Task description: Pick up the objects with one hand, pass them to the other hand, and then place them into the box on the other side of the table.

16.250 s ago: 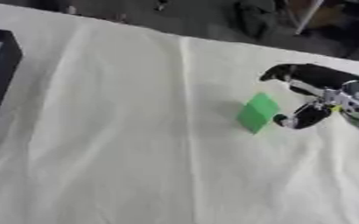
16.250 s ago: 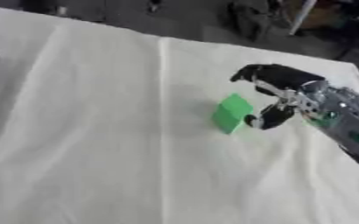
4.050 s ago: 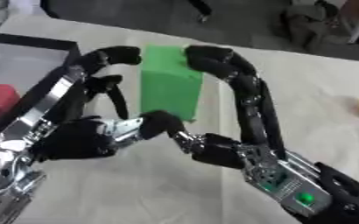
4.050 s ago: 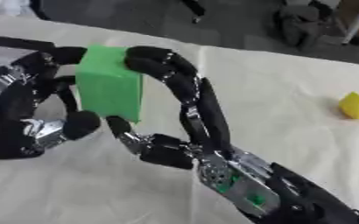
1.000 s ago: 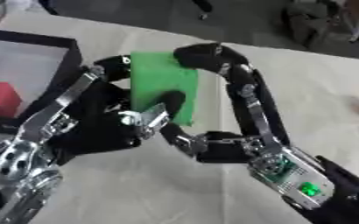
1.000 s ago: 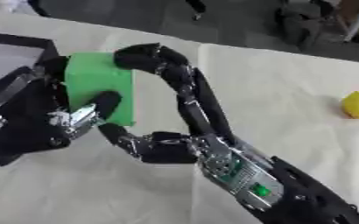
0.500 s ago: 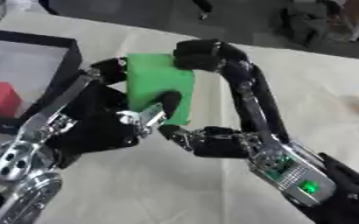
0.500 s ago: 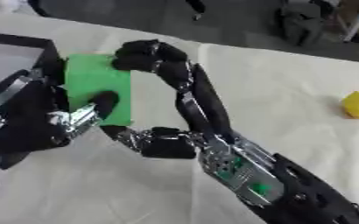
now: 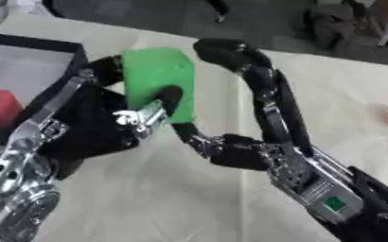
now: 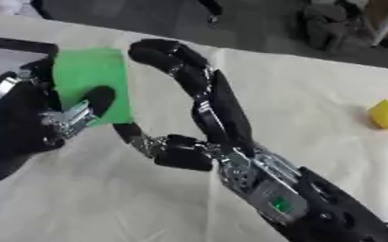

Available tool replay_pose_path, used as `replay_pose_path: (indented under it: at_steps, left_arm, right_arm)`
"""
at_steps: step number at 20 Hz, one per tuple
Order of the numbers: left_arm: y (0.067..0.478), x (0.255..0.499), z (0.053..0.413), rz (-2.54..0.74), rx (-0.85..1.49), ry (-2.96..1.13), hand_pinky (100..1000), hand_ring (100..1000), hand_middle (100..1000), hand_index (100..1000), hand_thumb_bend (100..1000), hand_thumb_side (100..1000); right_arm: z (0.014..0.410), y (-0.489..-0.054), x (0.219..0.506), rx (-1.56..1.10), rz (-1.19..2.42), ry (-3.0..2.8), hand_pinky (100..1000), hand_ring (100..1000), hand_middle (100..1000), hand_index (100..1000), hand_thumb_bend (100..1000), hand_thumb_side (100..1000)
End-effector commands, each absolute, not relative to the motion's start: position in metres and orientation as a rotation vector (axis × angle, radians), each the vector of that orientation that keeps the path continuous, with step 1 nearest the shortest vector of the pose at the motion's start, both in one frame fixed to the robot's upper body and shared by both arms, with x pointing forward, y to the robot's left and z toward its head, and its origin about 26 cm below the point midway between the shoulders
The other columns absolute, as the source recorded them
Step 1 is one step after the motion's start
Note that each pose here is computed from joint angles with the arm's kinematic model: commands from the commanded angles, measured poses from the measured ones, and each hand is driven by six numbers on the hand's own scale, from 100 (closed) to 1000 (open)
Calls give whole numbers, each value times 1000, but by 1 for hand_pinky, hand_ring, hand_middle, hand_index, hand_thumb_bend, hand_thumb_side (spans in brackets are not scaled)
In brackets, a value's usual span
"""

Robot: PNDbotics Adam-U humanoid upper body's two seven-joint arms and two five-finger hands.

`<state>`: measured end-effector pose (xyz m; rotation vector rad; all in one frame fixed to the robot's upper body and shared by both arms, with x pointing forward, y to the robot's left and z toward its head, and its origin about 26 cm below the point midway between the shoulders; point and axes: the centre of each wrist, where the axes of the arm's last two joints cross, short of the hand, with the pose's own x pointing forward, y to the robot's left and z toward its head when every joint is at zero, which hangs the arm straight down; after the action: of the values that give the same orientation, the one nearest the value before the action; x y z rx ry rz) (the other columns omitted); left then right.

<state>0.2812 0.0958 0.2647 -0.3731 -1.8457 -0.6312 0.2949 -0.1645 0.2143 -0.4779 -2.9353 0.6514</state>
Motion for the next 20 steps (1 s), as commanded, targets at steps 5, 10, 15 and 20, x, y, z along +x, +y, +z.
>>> replay_pose_path:
  at_steps: [5,10,15,20]
  left_arm:
    - [123,289,271,-548,-261,-1900,825,100,314,431,290,121]
    - [146,295,278,-495,-128,-1941,825,100,319,436,279,133]
    - [173,300,288,-457,54,-1954,822,100,323,441,259,143]
    - [193,304,295,-420,218,-1939,815,100,325,443,251,150]
  right_arm:
    - [226,-177,296,-612,594,-2985,804,830,784,853,298,226]
    - [232,-192,299,-701,592,-3002,809,829,789,852,344,151]
    - [242,-221,301,-872,575,-2951,811,821,773,839,260,100]
    - [261,-254,302,-1074,490,-2901,814,821,761,828,200,100]
